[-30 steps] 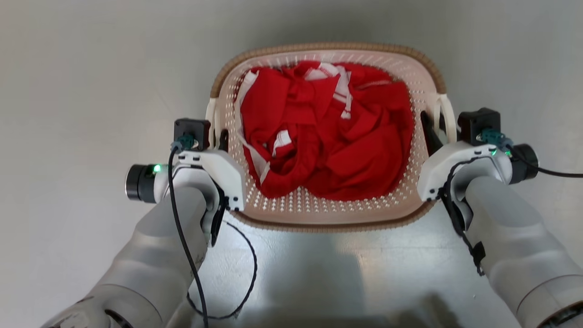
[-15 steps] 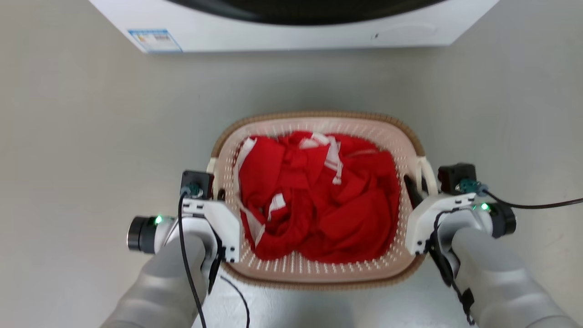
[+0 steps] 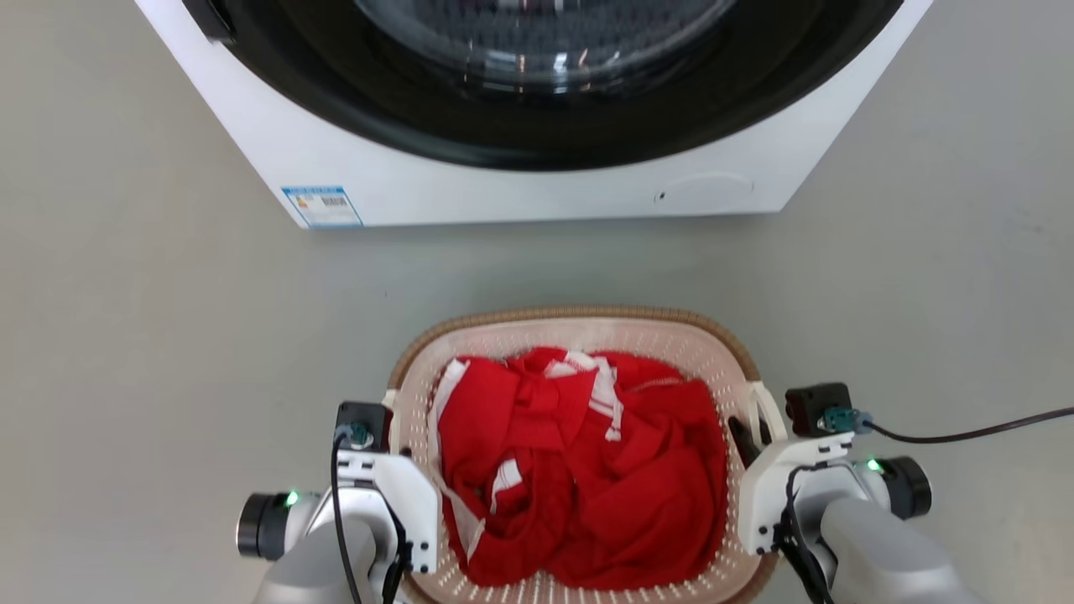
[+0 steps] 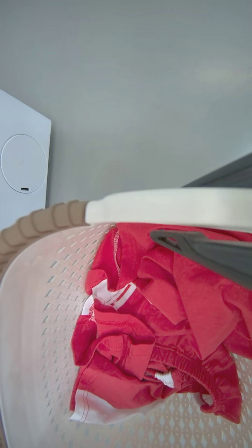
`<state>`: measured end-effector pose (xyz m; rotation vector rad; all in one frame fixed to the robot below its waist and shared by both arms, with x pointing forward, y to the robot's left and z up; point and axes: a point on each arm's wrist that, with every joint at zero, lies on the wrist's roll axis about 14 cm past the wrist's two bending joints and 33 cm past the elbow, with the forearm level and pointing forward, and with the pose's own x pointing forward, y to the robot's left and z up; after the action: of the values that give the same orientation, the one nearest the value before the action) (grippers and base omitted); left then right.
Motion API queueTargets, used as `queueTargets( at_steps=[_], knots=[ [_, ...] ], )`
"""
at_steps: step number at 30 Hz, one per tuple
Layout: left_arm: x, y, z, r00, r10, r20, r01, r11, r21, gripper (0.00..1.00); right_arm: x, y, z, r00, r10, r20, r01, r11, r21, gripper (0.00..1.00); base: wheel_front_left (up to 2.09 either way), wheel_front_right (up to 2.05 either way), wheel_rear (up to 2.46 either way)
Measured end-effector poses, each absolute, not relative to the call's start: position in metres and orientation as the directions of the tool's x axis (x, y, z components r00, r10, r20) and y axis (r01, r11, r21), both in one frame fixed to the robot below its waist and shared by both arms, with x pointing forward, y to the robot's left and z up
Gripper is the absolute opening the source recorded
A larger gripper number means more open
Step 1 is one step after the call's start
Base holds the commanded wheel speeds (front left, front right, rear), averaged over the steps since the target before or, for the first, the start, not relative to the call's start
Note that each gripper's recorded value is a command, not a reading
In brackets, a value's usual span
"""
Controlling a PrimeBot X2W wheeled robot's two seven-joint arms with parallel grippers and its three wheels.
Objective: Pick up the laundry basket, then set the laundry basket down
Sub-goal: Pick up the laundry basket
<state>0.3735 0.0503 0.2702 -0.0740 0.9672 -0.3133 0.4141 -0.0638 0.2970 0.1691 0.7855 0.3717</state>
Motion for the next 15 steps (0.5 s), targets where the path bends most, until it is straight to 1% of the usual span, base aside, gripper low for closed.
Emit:
queueTargets(
  at_steps=[9,15],
  knots=[
    [0.353,0.051,0.289,0.539,-0.296,-0.788,0.227,0.953,-0.202,0.0,0.393,-0.062,0.318,0.647,0.391,-0.654,-0.261,0.92,0.292,0.0,0.0,0.0,0.0],
    [0.346,0.05,0.301,0.54,-0.303,-0.785,0.254,0.948,-0.191,0.0,0.388,-0.062,0.334,0.652,0.392,-0.648,-0.27,0.92,0.285,0.0,0.0,0.0,0.0]
  ],
)
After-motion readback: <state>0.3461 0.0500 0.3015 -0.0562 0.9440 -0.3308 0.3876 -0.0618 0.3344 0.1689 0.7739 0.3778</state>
